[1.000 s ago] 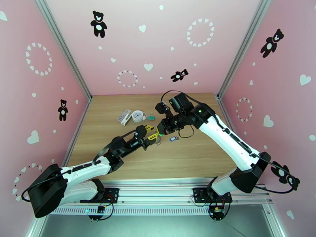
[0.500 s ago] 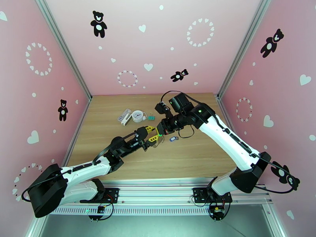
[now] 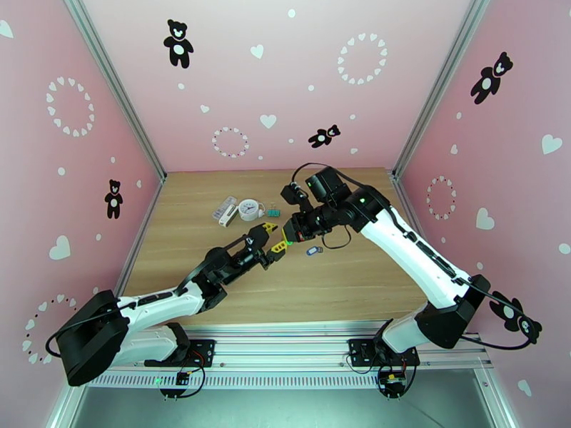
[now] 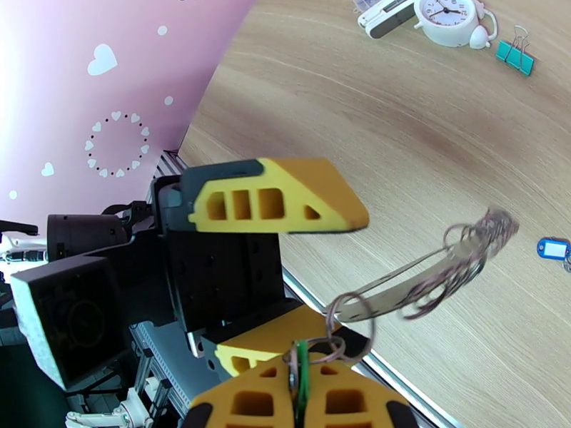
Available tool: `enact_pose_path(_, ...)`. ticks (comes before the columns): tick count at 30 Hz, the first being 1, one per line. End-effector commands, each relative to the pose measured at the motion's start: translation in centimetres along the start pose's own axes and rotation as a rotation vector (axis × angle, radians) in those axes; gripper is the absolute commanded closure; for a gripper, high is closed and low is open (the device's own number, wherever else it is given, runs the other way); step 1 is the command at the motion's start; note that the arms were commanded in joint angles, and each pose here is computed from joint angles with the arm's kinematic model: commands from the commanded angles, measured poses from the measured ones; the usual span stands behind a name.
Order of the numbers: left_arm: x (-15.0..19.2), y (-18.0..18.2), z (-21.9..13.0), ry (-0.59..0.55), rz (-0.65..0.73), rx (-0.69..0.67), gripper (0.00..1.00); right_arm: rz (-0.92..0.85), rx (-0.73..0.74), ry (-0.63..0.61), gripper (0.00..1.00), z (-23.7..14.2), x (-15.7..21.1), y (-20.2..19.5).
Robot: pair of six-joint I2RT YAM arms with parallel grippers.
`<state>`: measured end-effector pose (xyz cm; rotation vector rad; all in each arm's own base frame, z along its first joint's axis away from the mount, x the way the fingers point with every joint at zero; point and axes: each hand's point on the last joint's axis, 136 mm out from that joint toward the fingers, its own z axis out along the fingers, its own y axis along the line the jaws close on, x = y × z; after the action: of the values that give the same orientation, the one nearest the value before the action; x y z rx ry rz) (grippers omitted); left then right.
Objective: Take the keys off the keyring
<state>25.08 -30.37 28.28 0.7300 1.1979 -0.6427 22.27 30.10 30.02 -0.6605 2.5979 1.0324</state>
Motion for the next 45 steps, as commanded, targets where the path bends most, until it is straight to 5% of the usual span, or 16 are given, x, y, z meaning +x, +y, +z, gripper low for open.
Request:
enact_pose_path(1, -1.7, 0.0, 0.4, -0.057, 0.041, -0.025, 0.46, 0.000, -0.006, -0.074, 1.00, -1.6, -1.0, 1.1)
enact_pose_path(15, -0.7, 0.5, -0.4, -0.012, 0.167, -0.105, 0.46, 0.085, -0.028, -0.119, 1.00, -1.9, -2.1, 1.6)
enact_pose_path(26, -1.3, 0.6, -0.2, -0.041, 0.231, -0.117, 0.59, 0.116, -0.022, -0.139, 1.00, -2.2, -2.3, 1.6)
enact_pose_path(37, -1.3, -0.2, 0.0, -0.039, 0.222, -0.065, 0.50, 0.146, -0.039, -0.175, 1.00, -2.6, -2.9, 2.0)
enact_pose_path(45, -1.5, 0.7, 1.0, -0.059, 0.179, -0.123, 0.62, 0.141, -0.051, -0.167, 1.00, -2.6, -2.5, 2.1)
